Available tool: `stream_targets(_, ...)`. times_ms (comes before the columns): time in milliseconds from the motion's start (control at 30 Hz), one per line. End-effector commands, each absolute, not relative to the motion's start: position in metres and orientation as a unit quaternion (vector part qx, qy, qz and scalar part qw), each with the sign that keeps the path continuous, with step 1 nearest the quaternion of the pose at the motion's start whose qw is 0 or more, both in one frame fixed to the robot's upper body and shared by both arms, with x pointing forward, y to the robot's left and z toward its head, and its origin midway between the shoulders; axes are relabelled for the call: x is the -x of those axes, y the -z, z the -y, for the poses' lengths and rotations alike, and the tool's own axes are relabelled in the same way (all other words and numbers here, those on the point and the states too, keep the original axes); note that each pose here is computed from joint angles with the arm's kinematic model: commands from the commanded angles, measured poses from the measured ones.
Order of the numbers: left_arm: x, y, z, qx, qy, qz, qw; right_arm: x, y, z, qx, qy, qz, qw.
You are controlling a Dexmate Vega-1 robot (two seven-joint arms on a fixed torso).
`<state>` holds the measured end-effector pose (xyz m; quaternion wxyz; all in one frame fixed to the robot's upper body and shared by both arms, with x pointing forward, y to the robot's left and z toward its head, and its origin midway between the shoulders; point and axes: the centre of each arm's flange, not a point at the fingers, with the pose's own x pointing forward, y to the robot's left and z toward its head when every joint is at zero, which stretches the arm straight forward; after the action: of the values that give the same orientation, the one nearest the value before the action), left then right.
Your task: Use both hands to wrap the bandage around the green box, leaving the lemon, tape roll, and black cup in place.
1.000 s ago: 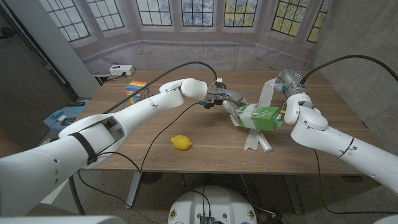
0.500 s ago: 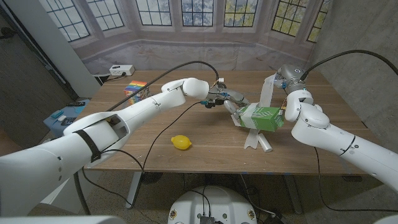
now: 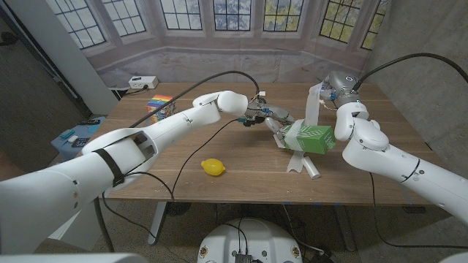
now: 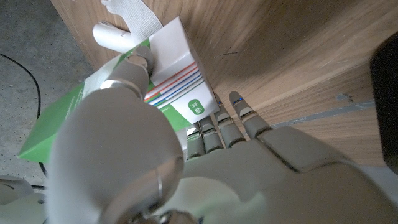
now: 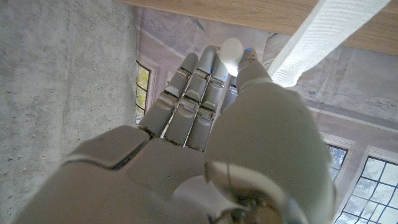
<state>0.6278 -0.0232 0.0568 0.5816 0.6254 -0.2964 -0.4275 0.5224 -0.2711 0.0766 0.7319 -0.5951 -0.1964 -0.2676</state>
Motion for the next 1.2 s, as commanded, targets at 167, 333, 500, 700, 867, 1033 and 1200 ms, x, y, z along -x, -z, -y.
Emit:
stream_targets(167, -0.634, -0.059, 0.028, -0.624, 0.431, 0.296, 0.580, -0.506, -0.083, 0.256, 0.594, 0.262, 0.210, 0.731)
stream_targets(333, -0.636, -0.059, 0.028, -0.625, 0.430, 0.295, 0.581, -0.501, -0.084, 0.251, 0.593, 0.261, 0.214, 0.731)
stream_targets(500, -0.638, -0.060, 0.027, -0.627, 0.430, 0.292, 0.580, -0.495, -0.085, 0.246, 0.593, 0.261, 0.220, 0.729)
stream_targets(700, -0.641, -0.062, 0.026, -0.628, 0.429, 0.292, 0.580, -0.490, -0.087, 0.240, 0.592, 0.258, 0.227, 0.729)
stream_targets(867, -0.643, -0.063, 0.025, -0.629, 0.426, 0.292, 0.582, -0.486, -0.089, 0.236, 0.591, 0.257, 0.235, 0.727)
stream_targets(1033, -0.645, -0.064, 0.024, -0.631, 0.425, 0.290, 0.580, -0.480, -0.089, 0.233, 0.589, 0.256, 0.243, 0.727)
stream_targets(1200, -0.647, -0.065, 0.025, -0.632, 0.423, 0.290, 0.580, -0.473, -0.087, 0.230, 0.588, 0.257, 0.247, 0.726)
